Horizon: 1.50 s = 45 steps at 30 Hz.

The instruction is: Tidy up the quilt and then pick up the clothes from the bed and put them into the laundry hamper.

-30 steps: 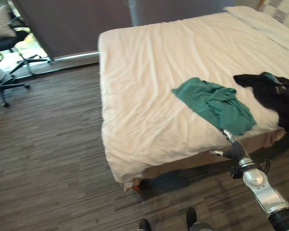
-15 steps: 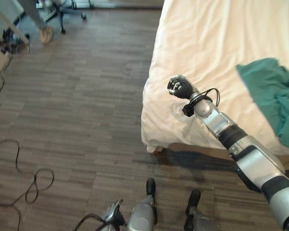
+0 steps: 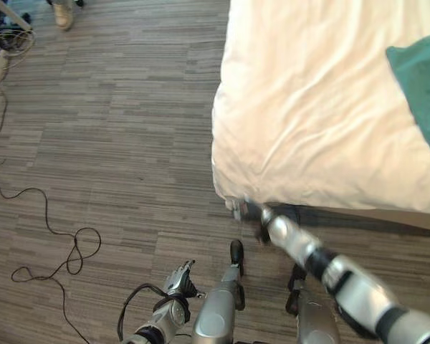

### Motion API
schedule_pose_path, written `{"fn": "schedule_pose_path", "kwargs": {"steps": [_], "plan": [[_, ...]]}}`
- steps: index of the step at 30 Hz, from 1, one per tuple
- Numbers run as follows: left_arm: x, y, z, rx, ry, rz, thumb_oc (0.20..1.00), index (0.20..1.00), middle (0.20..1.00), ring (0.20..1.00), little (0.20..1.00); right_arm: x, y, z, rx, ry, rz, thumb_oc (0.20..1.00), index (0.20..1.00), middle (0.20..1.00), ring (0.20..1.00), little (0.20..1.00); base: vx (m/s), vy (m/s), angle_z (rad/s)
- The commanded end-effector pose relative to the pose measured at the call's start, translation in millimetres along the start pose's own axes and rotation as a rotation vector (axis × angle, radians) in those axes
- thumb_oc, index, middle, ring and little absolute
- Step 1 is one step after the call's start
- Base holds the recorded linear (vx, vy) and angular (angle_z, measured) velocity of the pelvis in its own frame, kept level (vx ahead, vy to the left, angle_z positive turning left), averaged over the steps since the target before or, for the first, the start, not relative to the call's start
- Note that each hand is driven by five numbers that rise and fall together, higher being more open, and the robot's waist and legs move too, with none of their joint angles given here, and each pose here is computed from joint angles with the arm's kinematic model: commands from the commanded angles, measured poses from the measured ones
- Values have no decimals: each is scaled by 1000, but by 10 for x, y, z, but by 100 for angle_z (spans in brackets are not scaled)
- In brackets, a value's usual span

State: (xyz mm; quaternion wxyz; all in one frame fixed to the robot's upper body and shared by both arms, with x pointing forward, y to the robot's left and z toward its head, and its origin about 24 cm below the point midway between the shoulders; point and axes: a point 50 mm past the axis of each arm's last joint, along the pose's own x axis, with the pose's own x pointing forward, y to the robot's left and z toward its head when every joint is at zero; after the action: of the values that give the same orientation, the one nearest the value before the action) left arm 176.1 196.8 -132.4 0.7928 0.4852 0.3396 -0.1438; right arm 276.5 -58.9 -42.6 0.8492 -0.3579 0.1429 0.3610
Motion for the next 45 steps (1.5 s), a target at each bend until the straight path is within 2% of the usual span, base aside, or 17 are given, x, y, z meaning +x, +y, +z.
{"fn": "schedule_pose_path", "kwargs": {"steps": [1, 5, 6, 9, 13, 15, 18, 23, 26, 27, 28, 29, 34, 36, 38, 41, 45], "plan": [[-61, -47, -273, 88, 91, -51, 1000, 1000, 1000, 1000, 1000, -36, -56, 316, 49, -187, 22, 200, 200, 200, 200, 200, 59, 5, -6], [-72, 20, -376, 86, 127, -32, 1000, 1000, 1000, 1000, 1000, -257, -448, 667, 99, -413, -97, 200, 200, 200, 200, 200, 63, 19, -15], [-60, 59, -364, 62, 123, -11, 1000, 1000, 1000, 1000, 1000, -416, -756, 851, 127, -530, -210, 200, 200, 200, 200, 200, -6, 42, -41], [5, 130, -180, 21, 68, 29, 1000, 1000, 1000, 1000, 1000, -630, -1261, 1033, 175, -641, -474, 200, 200, 200, 200, 200, -24, 43, -40], [108, 308, 165, 5, -52, 87, 1000, 1000, 1000, 1000, 1000, -621, -1754, 714, 184, -444, -737, 200, 200, 200, 200, 200, -75, 36, -33], [162, 416, 407, 48, -138, 100, 1000, 1000, 1000, 1000, 1000, -596, -1924, 65, 263, -108, -856, 200, 200, 200, 200, 200, -69, 59, -8], [175, 431, 493, 60, -165, 100, 1000, 1000, 1000, 1000, 1000, -632, -1759, -456, 364, 112, -874, 200, 200, 200, 200, 200, -4, 46, 3], [180, 425, 475, -70, -123, 109, 1000, 1000, 1000, 1000, 1000, -1205, -676, -1780, 732, 639, -874, 200, 200, 200, 200, 200, 101, 64, 14], [139, 343, 206, -52, -34, 70, 1000, 1000, 1000, 1000, 1000, -1589, 130, -2148, 811, 874, -763, 200, 200, 200, 200, 200, 175, 32, -23], [138, 341, 205, -52, -34, 69, 1000, 1000, 1000, 1000, 1000, -1590, 133, -2148, 811, 874, -763, 200, 200, 200, 200, 200, 195, -23, -103], [121, 329, 105, -42, -4, 58, 1000, 1000, 1000, 1000, 1000, -1665, 292, -2190, 817, 915, -728, 533, 533, 533, 533, 533, 146, -43, -175], [94, 301, -10, -30, 30, 40, 1000, 1000, 1000, 1000, 1000, -1714, 462, -2208, 830, 944, -681, 1000, 1000, 1000, 1000, 1000, 193, -78, -193], [-60, 81, -466, 84, 175, -88, 1000, 1000, 1000, 1000, 1000, -1816, 947, -2192, 888, 1006, -565, 1000, 1000, 1000, 1000, 1000, 183, -164, -203], [-87, 42, -516, 55, 202, -97, 1000, 1000, 1000, 1000, 1000, -1807, 941, -2187, 888, 996, -561, 1000, 1000, 1000, 1000, 1000, 295, -329, -168], [-93, 57, -503, -98, 227, -13, 1000, 1000, 1000, 1000, 1000, -1547, 779, -2044, 711, 884, -470, 1000, 1000, 1000, 1000, 1000, 438, -440, -170], [-43, 87, -367, -189, 204, 44, 1000, 1000, 1000, 1000, 1000, -1310, 674, -1892, 580, 801, -399, 1000, 1000, 1000, 1000, 1000, 144, 37, -327], [-6, 85, -239, -209, 168, 48, 1000, 1000, 1000, 1000, 1000, -1206, 581, -1823, 523, 757, -381, 1000, 1000, 1000, 1000, 1000, 288, 201, -148]]}}
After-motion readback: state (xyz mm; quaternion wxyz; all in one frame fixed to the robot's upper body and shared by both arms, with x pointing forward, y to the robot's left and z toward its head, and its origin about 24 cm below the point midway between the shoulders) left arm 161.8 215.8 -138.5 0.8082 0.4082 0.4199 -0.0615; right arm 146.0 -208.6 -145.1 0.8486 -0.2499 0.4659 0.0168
